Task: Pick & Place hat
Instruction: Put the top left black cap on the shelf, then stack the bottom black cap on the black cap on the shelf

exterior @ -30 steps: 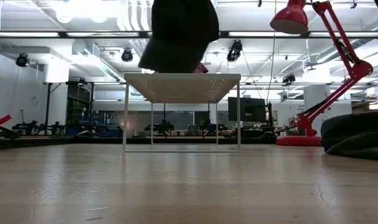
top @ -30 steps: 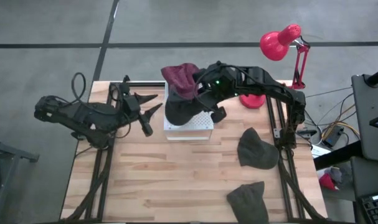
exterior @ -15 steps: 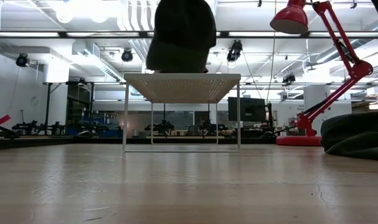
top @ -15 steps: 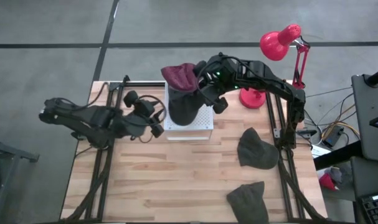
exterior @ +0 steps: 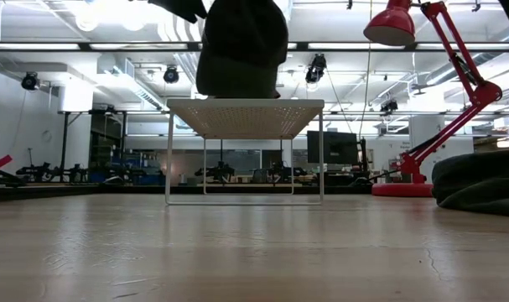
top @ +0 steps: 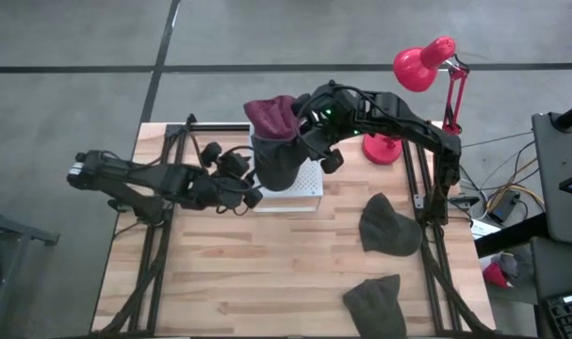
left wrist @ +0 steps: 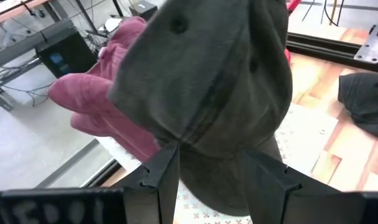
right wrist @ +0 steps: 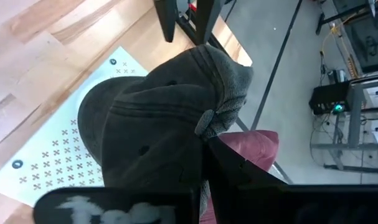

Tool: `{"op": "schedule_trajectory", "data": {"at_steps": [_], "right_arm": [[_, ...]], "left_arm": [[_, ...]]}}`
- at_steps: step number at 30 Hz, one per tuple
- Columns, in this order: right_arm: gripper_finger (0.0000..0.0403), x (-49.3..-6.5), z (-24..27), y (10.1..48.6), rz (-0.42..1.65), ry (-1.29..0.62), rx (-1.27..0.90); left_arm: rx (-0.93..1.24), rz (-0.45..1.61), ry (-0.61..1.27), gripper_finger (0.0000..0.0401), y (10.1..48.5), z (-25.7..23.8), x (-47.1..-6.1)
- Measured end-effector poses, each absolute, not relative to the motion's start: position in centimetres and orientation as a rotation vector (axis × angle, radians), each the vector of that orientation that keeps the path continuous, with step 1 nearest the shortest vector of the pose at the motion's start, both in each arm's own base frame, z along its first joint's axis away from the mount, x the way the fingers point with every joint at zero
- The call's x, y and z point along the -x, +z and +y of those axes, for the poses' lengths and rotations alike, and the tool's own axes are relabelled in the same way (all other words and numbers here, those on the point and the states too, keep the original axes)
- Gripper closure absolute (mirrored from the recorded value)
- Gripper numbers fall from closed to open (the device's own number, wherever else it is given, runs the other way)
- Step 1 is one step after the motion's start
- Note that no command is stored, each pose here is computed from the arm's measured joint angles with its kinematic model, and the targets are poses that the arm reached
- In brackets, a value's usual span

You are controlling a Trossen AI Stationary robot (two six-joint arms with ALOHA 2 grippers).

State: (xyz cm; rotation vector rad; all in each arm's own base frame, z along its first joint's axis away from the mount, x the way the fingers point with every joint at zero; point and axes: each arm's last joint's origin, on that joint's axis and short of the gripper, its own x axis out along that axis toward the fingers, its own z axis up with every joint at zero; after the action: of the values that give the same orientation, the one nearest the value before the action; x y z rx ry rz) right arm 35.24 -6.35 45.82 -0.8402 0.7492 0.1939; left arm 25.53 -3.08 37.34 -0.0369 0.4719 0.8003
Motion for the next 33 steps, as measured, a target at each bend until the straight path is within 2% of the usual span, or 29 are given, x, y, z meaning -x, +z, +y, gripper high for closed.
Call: {"op": "schedule_trajectory", "data": {"at_steps": [8, 21, 33], "right_arm": [[0.0385, -36.3, -6.8, 44.6, 0.787, 0.194, 0.792], [0.0306, -36.8, -7.3, 44.0, 0.848, 0.101, 0.764], [0.0266, -36.5, -7.3, 44.3, 0.852, 0.069, 0.79]], "left_arm": [[0.04, 0.489, 0.774, 0.0249, 37.0, -3.3, -26.1], [-0.002, 0.505, 0.763, 0.0249, 37.2, -3.0, -25.8], [-0.037, 0.549, 0.793, 0.0249, 35.5, -2.2, -26.1]]}}
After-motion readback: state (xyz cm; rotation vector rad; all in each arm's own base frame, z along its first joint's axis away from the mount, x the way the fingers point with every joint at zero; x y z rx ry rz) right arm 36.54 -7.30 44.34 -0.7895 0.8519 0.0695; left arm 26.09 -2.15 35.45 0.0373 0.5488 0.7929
